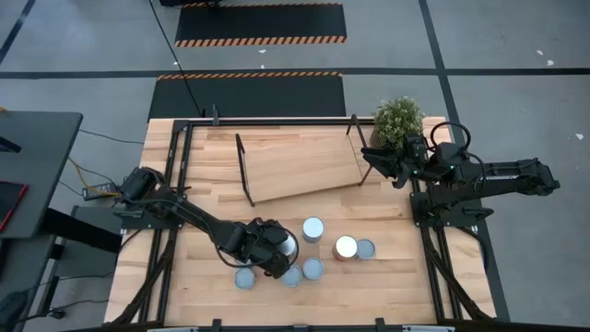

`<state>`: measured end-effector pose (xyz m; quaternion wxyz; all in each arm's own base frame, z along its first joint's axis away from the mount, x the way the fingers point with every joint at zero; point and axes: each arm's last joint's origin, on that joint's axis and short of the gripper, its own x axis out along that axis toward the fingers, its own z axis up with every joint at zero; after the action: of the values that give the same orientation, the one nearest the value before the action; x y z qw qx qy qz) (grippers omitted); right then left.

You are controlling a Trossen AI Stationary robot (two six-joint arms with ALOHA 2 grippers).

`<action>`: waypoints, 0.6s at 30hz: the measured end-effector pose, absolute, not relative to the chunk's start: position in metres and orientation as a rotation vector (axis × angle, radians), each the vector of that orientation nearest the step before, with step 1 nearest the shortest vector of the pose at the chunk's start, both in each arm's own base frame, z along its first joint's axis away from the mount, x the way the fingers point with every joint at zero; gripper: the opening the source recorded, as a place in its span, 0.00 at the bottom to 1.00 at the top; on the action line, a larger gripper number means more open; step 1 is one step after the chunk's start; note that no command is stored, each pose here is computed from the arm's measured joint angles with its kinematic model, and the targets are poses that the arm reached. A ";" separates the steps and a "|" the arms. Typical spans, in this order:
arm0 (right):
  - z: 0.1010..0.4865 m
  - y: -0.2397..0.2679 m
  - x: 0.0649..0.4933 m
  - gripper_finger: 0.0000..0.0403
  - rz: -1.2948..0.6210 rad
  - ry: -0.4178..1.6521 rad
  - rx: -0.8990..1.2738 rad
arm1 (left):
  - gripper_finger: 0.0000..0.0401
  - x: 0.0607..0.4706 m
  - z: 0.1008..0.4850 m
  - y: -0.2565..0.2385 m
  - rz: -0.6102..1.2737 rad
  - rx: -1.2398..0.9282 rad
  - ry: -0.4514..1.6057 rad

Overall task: Pick and place cans onto a shelf
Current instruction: Put the canned tomatoes on the shelf

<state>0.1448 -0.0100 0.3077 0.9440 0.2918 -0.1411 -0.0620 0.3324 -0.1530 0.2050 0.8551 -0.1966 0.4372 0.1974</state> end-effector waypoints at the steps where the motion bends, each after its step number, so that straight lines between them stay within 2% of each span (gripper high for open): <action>1: 0.308 -0.010 0.145 0.45 -0.126 -0.287 0.595 | 0.97 0.333 0.205 -0.151 0.419 -0.412 0.919; 18: 0.308 -0.010 0.145 0.45 -0.126 -0.288 0.593 | 0.97 0.342 0.203 -0.123 0.465 -0.461 0.964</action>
<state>0.1448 -0.0100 0.3078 0.9442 0.2911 -0.1412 -0.0620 0.3423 -0.1232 0.2032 0.8350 -0.2178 0.4550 0.2197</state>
